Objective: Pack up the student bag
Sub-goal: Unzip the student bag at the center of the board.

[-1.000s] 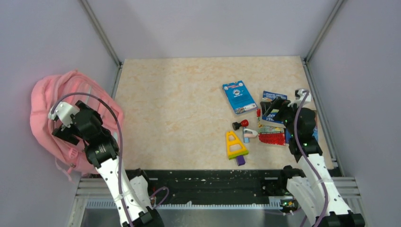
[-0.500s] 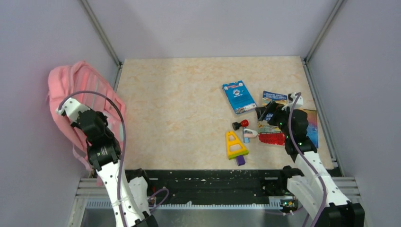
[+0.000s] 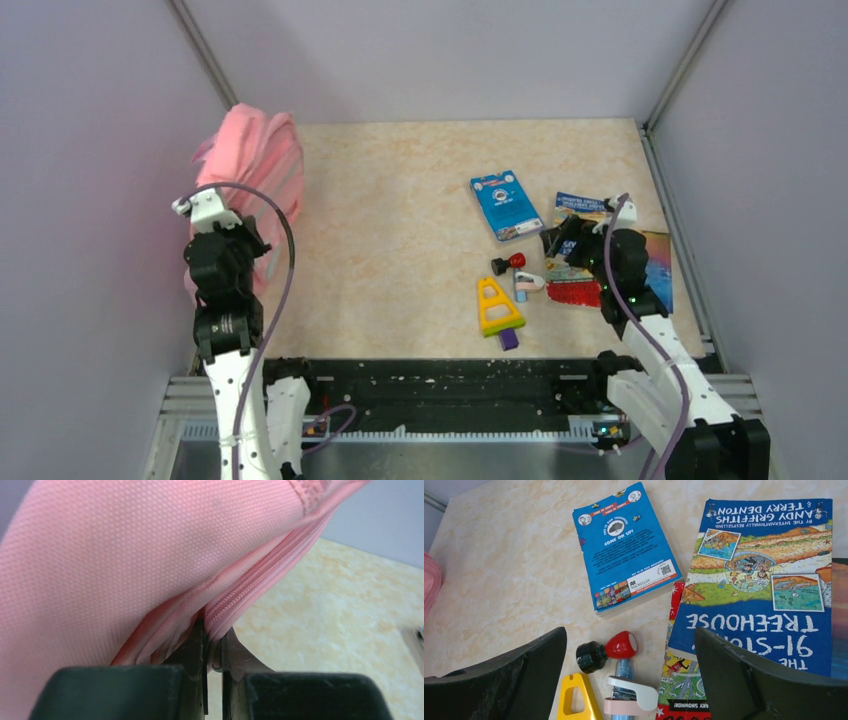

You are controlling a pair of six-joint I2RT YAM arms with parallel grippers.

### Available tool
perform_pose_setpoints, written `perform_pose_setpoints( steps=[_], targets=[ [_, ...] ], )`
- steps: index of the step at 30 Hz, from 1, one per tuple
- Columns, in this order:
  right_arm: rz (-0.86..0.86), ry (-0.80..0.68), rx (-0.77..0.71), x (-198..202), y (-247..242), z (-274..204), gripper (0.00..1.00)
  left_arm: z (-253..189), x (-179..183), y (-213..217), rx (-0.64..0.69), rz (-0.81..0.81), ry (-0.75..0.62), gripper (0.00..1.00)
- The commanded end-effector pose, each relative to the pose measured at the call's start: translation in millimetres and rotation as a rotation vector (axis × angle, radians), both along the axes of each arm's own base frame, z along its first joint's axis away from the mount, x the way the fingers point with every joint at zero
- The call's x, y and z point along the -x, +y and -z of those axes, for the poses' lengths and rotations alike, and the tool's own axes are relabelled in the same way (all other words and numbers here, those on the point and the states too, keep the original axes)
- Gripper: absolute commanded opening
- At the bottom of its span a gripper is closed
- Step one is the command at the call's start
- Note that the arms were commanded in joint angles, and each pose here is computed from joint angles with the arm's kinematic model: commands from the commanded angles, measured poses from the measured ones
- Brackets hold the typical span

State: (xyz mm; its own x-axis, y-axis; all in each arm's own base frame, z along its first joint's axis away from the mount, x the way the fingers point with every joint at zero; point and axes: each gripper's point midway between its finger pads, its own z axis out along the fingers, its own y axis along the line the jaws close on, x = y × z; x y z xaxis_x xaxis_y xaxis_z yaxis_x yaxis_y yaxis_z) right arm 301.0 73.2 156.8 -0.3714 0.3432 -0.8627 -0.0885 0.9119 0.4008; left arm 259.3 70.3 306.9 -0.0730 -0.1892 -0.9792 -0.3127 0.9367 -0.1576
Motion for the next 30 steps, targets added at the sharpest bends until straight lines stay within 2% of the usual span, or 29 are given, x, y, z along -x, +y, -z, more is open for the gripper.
perform_pose_setpoints(
  steps=[1,9,19,27,30],
  targets=[
    [-0.001,-0.117,0.017,-6,0,-39,0.95,-14,-9,-47,-0.016,0.245,-0.077,0.0],
    [-0.039,-0.149,0.013,-4,6,-46,0.95,-21,-12,-85,-0.01,0.411,-0.1,0.0],
    [-0.391,-0.267,-0.053,6,66,-75,0.95,-54,-8,-152,0.066,0.732,-0.132,0.0],
    [-0.604,-0.329,0.057,19,123,-95,0.95,-81,15,-201,0.151,1.015,-0.173,0.0],
    [-0.641,-0.342,0.07,21,135,-103,0.94,-80,20,-208,0.154,1.065,-0.186,0.0]
  ],
)
